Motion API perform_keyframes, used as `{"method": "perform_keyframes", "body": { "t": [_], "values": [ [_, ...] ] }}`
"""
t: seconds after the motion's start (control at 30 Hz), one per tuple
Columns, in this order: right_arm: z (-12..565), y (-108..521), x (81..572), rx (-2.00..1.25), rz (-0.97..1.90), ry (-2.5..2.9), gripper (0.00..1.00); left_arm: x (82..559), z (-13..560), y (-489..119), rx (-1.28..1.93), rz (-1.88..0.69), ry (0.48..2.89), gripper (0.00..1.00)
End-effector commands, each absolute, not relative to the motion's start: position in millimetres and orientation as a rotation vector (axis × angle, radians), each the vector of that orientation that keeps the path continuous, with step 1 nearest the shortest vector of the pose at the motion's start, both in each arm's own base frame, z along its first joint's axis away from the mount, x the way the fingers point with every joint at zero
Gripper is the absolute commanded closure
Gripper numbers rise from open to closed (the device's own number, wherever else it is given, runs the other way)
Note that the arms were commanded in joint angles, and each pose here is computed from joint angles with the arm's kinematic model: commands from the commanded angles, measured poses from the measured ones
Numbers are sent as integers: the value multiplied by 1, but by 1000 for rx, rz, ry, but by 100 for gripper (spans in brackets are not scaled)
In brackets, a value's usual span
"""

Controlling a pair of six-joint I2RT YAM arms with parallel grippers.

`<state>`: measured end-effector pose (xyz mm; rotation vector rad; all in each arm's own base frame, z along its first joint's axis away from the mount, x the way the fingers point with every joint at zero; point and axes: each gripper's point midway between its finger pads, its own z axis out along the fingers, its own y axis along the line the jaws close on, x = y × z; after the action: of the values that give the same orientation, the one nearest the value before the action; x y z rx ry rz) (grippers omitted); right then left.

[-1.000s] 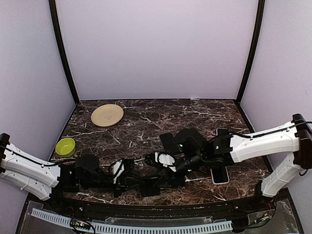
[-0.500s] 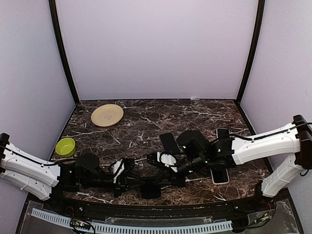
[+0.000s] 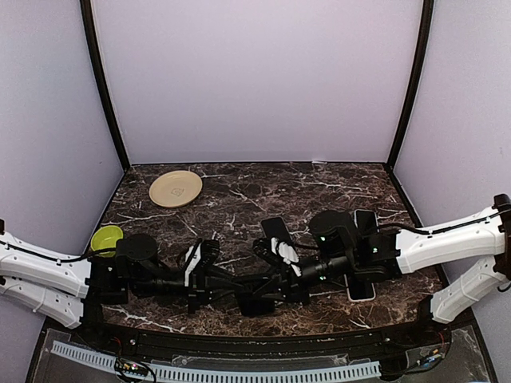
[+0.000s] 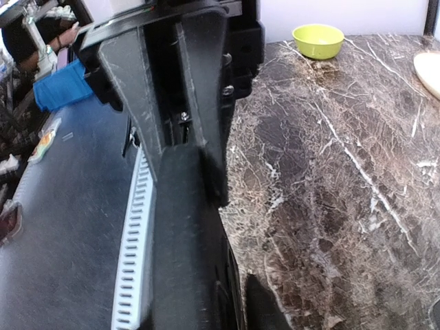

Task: Put the phone into the phone case
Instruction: Press the phone with the phone case, then place the phone with the phone case at the center of the board.

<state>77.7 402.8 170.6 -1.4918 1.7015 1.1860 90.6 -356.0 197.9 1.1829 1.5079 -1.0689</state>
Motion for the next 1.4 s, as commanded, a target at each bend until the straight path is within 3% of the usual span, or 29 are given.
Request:
{"method": "perform_keyframes", "body": {
  "t": [0.0,0.07,0.17,0.2,0.23,0.3,0.4,0.47,1.0,1.17,1.37],
  "values": [
    [186,404,75,-1452,1240,1654,91,88,247,-357,1103,-1151,1368,100],
    [189,402,74,-1445,1247,1649,100,89,245,-357,1098,-1148,1375,100],
    [194,398,75,-1422,1246,1653,100,89,241,-356,1101,-1146,1394,99],
    [196,396,76,-1415,1246,1658,100,90,240,-356,1096,-1143,1404,94],
    [198,393,76,-1407,1246,1668,100,91,236,-355,1098,-1134,1423,78],
    [199,387,79,-1388,1243,1712,100,95,230,-353,1082,-1108,1465,56],
    [188,373,85,-1359,1224,1865,100,111,221,-344,1008,-1024,1549,38],
    [169,356,86,-1352,1193,2024,100,123,216,-334,953,-948,1603,34],
    [73,270,147,-877,1188,2677,100,144,191,-314,853,-790,1783,33],
    [39,249,173,-716,1040,2809,83,145,194,-315,874,-767,1785,32],
    [17,220,194,-570,766,2861,76,146,192,-311,864,-752,1805,32]
  ]
}}
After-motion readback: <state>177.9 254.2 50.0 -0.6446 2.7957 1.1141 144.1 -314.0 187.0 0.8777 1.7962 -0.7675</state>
